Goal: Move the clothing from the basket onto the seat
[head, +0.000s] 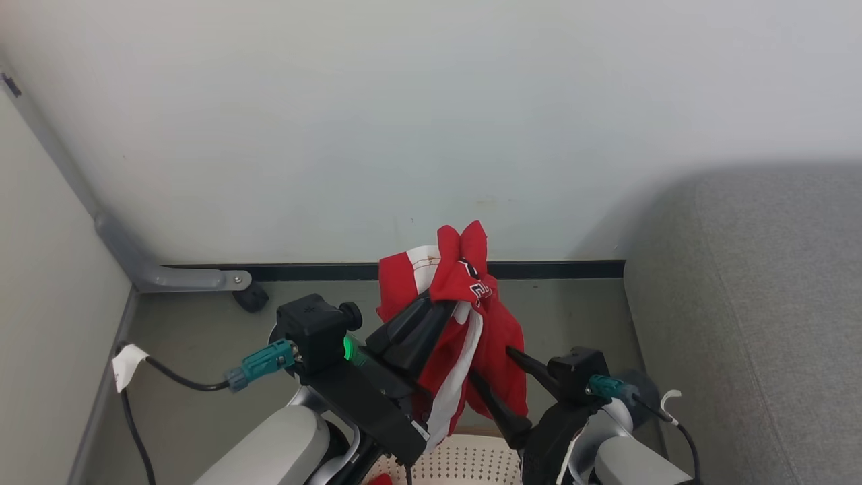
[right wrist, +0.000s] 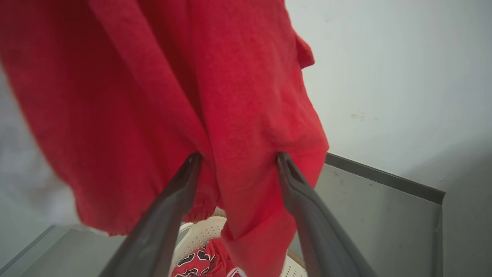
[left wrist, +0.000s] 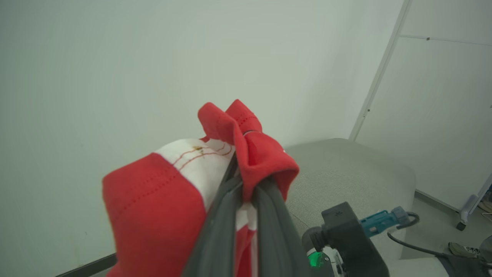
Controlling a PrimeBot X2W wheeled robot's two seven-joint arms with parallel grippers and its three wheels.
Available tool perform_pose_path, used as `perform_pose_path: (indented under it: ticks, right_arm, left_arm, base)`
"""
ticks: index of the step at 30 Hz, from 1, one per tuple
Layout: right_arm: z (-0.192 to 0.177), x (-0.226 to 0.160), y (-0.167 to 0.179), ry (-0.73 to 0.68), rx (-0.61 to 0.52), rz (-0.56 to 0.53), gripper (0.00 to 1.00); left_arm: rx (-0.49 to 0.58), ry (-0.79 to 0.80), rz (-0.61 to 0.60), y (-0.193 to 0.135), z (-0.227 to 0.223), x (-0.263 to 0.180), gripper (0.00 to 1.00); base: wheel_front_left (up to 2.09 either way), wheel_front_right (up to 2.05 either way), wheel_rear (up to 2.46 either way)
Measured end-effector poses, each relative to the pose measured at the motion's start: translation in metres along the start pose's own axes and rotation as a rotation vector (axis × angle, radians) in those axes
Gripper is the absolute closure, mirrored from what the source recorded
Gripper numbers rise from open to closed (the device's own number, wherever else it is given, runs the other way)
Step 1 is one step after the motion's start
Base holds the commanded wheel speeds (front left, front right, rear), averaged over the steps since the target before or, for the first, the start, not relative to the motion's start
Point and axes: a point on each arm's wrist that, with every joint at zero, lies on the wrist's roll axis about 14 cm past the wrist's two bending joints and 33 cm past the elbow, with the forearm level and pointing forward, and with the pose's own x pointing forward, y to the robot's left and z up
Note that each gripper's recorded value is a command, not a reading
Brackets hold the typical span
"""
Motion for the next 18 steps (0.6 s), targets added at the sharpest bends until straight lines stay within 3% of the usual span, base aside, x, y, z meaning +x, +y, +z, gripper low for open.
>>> perform_pose_path:
  ticks: [8,9,10,12,13,14,18]
  right_arm:
    - [0.002,0.017,-0.001,0.045,-0.050,0.031,0.00]
    - [0.002,0.017,-0.001,0.045,-0.050,0.031,0.15]
    - [0.003,0.019,0.000,0.045,-0.056,0.036,0.39]
    - [0.007,0.022,0.004,0.039,-0.058,0.054,0.73]
    - [0.008,0.023,0.007,0.035,-0.057,0.062,0.95]
    - [0.009,0.024,0.009,0.034,-0.056,0.071,1.00]
    - [0.014,0.028,0.016,0.014,-0.045,0.095,1.00]
  left_arm:
    - [-0.002,-0.010,0.017,0.004,0.005,-0.007,1.00]
    - [-0.002,-0.010,0.017,0.004,0.005,-0.007,1.00]
    - [-0.002,-0.010,0.018,0.005,0.006,-0.007,1.00]
    - [-0.002,-0.011,0.020,0.005,0.006,-0.008,1.00]
    - [-0.002,-0.012,0.020,0.005,0.007,-0.008,1.00]
    - [-0.003,-0.010,0.019,0.005,0.007,-0.008,1.00]
    - [-0.002,-0.009,0.023,0.006,0.007,-0.009,1.00]
  base:
    - [0.00,0.00,0.00]
    - [0.00,0.00,0.00]
    - [0.00,0.00,0.00]
    - [0.00,0.00,0.00]
    - [0.00,0.00,0.00]
    - [0.00,0.00,0.00]
    - [0.00,0.00,0.00]
